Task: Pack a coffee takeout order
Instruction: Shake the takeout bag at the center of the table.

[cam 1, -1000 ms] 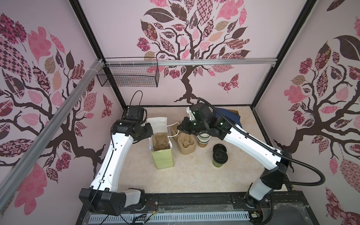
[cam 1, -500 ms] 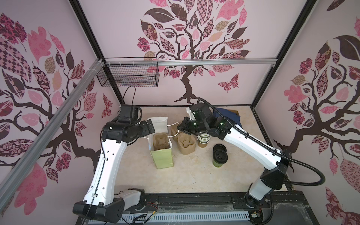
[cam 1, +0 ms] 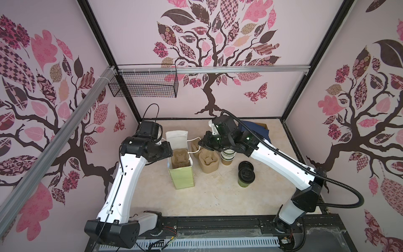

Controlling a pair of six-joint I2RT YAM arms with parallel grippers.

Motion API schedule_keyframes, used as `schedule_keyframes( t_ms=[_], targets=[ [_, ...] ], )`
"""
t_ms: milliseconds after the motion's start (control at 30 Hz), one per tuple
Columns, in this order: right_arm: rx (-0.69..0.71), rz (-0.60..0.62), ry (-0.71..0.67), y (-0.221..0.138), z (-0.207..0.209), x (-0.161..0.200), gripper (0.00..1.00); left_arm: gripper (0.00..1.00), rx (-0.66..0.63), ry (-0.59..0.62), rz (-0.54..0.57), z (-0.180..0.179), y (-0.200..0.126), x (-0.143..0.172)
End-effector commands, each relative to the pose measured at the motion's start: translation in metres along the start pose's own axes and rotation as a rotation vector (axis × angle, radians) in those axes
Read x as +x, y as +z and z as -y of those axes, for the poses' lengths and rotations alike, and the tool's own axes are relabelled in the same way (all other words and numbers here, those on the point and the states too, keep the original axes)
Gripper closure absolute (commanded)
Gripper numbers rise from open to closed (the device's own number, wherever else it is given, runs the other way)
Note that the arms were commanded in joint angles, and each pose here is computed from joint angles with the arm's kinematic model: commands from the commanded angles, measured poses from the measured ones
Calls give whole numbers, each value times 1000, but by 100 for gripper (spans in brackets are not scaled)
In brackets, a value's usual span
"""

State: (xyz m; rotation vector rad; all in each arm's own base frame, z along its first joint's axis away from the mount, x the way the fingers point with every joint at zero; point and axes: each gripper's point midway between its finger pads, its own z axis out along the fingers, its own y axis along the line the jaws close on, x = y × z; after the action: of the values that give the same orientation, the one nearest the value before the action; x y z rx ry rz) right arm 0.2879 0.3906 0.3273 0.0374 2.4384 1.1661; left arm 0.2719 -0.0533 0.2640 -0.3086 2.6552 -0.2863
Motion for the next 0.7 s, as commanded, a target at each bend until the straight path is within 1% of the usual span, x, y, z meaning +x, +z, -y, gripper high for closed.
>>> schedule_keyframes(
  t_ms=[0,33,67,133,200,400,467,567,667],
  targets=[
    [-25,1,-19,-7,-14,-2,98,56,-23,37,18,-4,3,-3],
    [-24,1,-19,-7,-14,-2,98,66,-37,40,28,-6,3,-5],
    [-25,2,-19,-7,-15,-2,99,71,-43,40,35,-7,4,-7],
    [-24,1,-19,-6,-14,-2,99,71,-43,37,46,-6,5,-10],
    [-23,-2,-18,-6,-14,-2,99,74,-40,33,52,-5,6,-14],
    [-42,-13,-33,-8,-17,0,99,97,-44,38,95,-5,-3,-20],
    [-69,-25,-41,-9,-22,3,99,100,-48,41,95,-7,-2,-18],
    [-123,-42,-64,-11,-32,7,100,100,-37,42,96,-7,-2,-14],
    [-164,-67,-95,-12,-39,12,100,100,0,58,151,-1,-14,-17]
  ],
)
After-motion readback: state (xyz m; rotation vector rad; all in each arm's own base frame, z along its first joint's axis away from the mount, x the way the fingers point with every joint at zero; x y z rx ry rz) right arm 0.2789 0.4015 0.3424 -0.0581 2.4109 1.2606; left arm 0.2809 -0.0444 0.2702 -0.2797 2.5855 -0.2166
